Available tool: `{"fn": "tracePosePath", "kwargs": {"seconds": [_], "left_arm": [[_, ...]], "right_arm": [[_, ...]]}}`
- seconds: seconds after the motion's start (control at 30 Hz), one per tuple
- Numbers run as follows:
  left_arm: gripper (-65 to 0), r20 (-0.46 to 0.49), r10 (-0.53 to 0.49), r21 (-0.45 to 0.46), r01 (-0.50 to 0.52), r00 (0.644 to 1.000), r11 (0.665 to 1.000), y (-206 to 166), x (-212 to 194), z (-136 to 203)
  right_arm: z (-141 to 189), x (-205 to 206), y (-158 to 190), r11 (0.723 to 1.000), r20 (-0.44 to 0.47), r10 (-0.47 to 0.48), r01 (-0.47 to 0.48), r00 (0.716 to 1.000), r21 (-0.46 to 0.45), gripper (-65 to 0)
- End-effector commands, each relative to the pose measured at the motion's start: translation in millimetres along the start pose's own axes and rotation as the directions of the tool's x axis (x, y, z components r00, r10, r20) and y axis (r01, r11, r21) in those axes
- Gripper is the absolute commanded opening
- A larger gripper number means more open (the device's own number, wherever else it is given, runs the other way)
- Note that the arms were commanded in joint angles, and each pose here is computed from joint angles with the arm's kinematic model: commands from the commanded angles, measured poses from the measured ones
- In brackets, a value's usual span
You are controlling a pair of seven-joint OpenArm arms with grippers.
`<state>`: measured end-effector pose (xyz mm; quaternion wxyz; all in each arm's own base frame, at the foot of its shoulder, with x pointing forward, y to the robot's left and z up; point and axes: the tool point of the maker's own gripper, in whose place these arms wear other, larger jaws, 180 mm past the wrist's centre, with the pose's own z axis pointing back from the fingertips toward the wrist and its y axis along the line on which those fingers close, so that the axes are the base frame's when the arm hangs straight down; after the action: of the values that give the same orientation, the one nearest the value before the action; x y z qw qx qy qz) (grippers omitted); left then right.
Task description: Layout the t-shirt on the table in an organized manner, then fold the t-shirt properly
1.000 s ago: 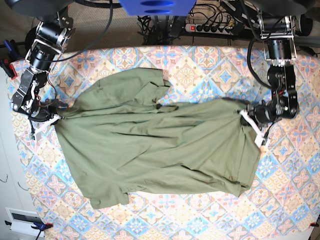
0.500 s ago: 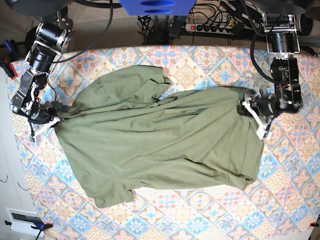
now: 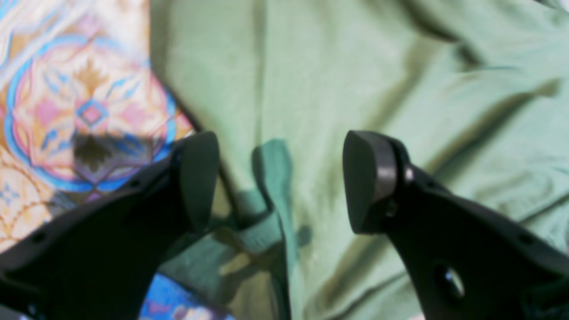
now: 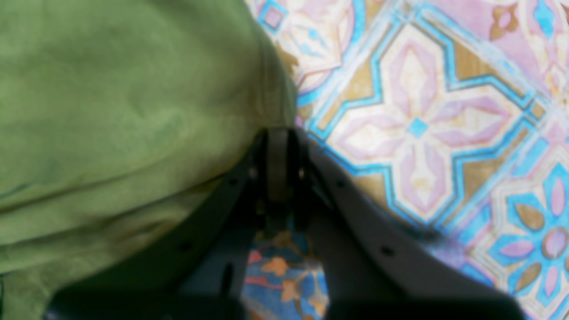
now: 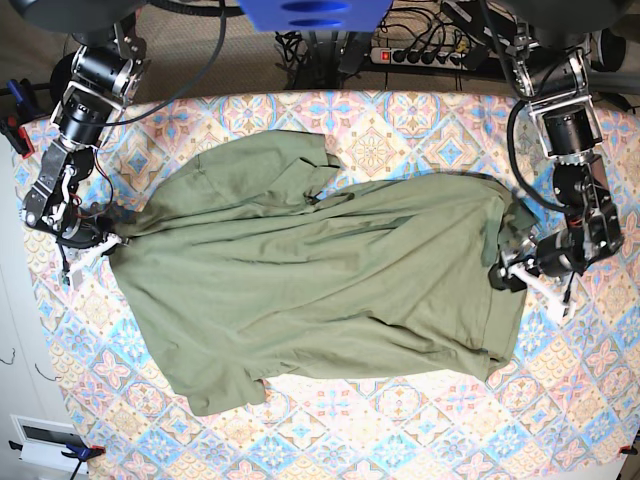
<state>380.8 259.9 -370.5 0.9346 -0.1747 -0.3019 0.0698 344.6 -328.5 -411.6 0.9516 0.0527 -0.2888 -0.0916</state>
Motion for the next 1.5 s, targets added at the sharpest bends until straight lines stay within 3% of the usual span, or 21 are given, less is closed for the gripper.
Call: {"fn": "tracePosePath", "kwargs": {"seconds": [0.0,0.33,0.53,0.77,0.93,1.1,1.23,1.33,1.47], "left_arm": [[-22.1,0.052,-0.035,-0.031,0.037,0.998,0.999,-17,23,-2],[-22.1,0.025,-0.172,-0.032,0.172,0.985,0.984,-50,6,-36],[-22.1,0.023,-0.163,-0.023,0.164,0.986,0.986,-44,3,-34],[-22.1,0.052,-0.067,0.03,0.065,0.996,0.997,-7,10,-22],[-22.1,0.008,-0.001,0.039,0.001,1.0,0.999,8,-8,-29],[-22.1,-0.026,0.009,0.012,-0.009,1.0,1.0,-3,-21,-39],[-22.6,-0.077,-0.04,-0.007,0.04,0.996,0.999,-16,-35,-44],[-29.1,-0.07,-0.081,-0.014,0.08,0.994,0.997,-23,-35,-38],[-45.5,-0.059,-0.095,-0.016,0.094,0.994,0.995,-26,-33,-36]], "right_arm": [[10,23,-7,1.0,0.059,0.013,-0.012,0.998,-0.015,-63.8],[10,23,-7,1.0,0.06,0.016,-0.015,0.998,-0.017,-63.8],[11,23,-7,1.0,0.061,0.017,-0.016,0.998,-0.017,-63.8],[11,23,-7,1.0,0.058,0.017,-0.016,0.998,-0.017,-63.8],[10,23,-7,1.0,0.059,0.015,-0.014,0.998,-0.016,-63.8],[10,23,-7,1.0,0.059,0.014,-0.013,0.998,-0.016,-63.8],[10,23,-7,1.0,0.059,0.014,-0.013,0.998,-0.016,-63.8],[10,24,-7,1.0,0.061,0.014,-0.013,0.998,-0.015,-63.8],[10,24,-7,1.0,0.061,0.014,-0.013,0.998,-0.015,-63.8]]}}
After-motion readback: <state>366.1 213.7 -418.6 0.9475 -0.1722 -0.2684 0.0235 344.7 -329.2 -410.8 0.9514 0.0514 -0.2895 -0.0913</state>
